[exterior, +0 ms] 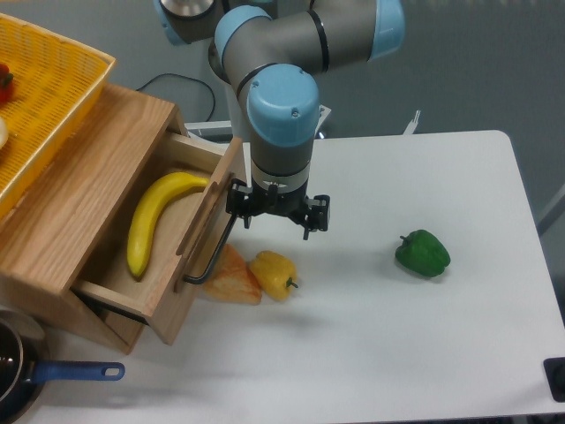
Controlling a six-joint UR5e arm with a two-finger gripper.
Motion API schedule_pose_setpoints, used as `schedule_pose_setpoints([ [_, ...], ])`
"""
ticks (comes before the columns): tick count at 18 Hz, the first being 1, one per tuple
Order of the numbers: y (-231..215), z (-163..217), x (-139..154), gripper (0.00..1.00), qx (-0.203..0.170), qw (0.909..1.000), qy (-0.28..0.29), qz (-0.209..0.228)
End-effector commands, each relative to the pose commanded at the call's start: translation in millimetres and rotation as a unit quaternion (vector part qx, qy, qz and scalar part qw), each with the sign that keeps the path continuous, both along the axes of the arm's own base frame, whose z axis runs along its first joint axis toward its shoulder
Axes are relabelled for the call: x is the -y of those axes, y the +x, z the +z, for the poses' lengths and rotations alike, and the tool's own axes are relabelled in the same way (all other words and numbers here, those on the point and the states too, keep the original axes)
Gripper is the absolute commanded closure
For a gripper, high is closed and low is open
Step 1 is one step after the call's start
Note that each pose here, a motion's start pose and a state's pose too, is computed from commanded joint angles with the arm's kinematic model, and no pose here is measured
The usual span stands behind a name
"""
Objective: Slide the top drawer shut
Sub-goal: 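Push the drawer front with the gripper into the wooden cabinet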
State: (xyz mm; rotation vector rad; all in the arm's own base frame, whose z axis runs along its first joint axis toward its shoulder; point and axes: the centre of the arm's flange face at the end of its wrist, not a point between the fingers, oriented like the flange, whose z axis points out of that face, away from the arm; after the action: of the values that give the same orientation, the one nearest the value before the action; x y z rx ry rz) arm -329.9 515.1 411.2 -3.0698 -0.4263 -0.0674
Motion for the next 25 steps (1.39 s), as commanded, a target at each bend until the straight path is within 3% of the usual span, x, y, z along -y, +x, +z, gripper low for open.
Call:
schedule_pose_setpoints([
  [25, 47, 1, -20, 0.00, 0.007, 0.9997, -0.008, -0.022],
])
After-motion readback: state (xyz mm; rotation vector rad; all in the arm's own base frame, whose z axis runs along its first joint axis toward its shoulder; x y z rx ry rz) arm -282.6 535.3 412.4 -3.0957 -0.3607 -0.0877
